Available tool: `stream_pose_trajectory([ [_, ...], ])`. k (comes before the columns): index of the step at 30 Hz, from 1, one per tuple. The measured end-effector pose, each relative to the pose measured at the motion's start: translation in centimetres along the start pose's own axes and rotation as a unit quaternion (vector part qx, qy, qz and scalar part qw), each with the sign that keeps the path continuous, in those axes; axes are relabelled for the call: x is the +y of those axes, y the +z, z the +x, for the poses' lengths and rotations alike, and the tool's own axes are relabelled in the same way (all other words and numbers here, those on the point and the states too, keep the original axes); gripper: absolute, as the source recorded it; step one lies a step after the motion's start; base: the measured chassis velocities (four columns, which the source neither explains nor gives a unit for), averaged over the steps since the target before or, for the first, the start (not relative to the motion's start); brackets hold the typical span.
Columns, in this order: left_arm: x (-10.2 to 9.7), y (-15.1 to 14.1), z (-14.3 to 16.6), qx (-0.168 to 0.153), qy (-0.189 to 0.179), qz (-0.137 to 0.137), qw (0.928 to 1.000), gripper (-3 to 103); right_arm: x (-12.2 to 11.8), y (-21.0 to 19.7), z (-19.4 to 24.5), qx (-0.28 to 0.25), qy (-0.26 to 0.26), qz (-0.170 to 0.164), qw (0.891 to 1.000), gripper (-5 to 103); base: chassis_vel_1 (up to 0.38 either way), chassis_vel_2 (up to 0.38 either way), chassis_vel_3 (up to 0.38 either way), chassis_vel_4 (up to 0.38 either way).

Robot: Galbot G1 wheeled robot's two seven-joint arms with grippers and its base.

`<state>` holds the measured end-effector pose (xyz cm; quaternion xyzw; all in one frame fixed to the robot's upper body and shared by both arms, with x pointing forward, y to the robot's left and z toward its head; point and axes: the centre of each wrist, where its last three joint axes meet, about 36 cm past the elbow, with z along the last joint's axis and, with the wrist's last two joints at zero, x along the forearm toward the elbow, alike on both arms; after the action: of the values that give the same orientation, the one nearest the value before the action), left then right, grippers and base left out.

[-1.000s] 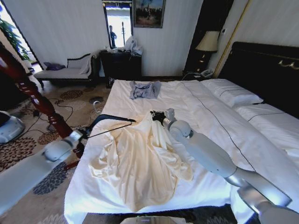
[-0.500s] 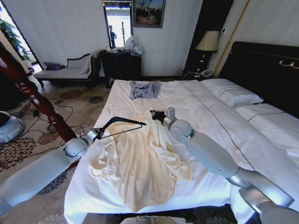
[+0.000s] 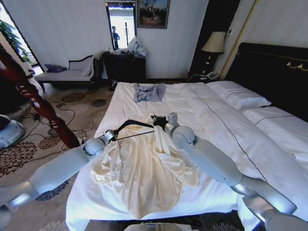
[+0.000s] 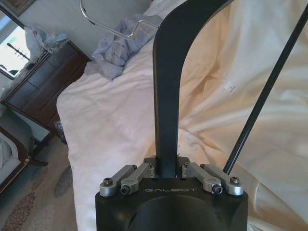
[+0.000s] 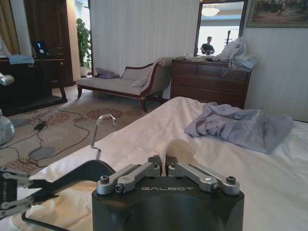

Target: Pick up the clothes from the bed and hang them on the clothes hanger.

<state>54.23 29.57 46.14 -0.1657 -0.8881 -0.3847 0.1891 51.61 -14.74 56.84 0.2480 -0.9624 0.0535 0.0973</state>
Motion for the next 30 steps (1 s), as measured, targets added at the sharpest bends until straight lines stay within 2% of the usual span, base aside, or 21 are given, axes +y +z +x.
stream_pose_trajectory([
  [14, -1.5, -3.5, -1.4, -0.018, 0.03, -0.021, 0.9992, 19, 2.1, 0.6, -0.4, 0.01, -0.017, -0.009, 1.0, 2, 0.0, 0.0, 0.0, 0.0],
  [22, -3.8, -6.1, -2.6, -0.028, 0.04, -0.015, 0.9987, 19, 3.6, 0.0, -0.9, 0.013, -0.035, -0.028, 0.999, 2, 0.0, 0.0, 0.0, 0.0],
  [30, -4.2, -6.6, -3.2, -0.032, 0.032, -0.007, 0.9989, 19, 5.1, 0.4, -0.8, 0.026, -0.06, -0.039, 0.997, 2, 0.0, 0.0, 0.0, 0.0],
])
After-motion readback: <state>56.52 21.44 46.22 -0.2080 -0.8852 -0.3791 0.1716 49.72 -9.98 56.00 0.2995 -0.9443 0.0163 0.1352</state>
